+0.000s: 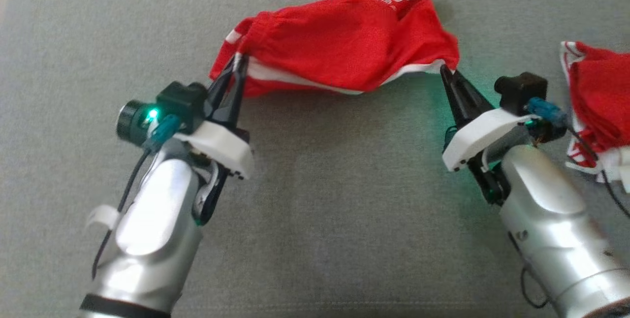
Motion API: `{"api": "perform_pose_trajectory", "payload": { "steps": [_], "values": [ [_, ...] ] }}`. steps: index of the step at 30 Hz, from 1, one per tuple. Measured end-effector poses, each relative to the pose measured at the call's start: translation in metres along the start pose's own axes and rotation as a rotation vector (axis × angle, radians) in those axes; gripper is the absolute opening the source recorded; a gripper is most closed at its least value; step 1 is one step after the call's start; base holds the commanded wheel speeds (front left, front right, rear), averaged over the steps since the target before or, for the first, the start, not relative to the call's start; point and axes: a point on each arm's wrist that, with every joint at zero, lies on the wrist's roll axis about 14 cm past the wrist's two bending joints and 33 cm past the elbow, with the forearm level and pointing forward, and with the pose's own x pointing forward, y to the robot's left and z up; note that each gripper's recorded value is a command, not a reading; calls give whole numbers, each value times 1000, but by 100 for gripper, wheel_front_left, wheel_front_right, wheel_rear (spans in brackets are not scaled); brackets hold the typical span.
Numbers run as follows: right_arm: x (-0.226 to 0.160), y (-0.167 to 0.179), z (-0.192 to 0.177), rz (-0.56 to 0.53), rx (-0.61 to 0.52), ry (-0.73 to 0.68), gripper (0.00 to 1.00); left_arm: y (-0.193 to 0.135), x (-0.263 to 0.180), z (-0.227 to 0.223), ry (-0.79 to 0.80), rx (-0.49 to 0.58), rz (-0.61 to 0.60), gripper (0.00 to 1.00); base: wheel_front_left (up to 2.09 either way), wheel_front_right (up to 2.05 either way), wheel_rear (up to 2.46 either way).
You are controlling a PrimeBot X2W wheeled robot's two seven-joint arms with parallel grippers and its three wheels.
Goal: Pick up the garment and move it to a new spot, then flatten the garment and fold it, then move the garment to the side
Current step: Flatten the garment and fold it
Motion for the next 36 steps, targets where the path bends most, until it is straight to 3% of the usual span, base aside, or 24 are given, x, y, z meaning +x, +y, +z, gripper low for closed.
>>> {"api": "perform_pose_trajectory", "payload": {
  "steps": [5, 11, 20, 30, 36],
  "values": [
    [-21, -14, 38, 4, -52, -114, 0, -2, -8, 13, -36, 11, -7, 0, 0, 0, 0],
    [-56, -37, 97, -19, -107, -247, 0, -8, -10, 61, -170, 33, -27, 0, 0, 0, 0],
    [-121, -27, 186, 4, -183, -454, 0, -15, -31, 152, -416, 76, -40, 0, 0, 0, 0],
    [-173, -4, 208, 30, -159, -537, 0, -20, -71, 185, -505, 84, -40, 0, 0, 0, 0],
    [-175, -9, 187, 6, -135, -453, 0, -17, -74, 166, -434, 55, -40, 0, 0, 0, 0]
  ]
}}
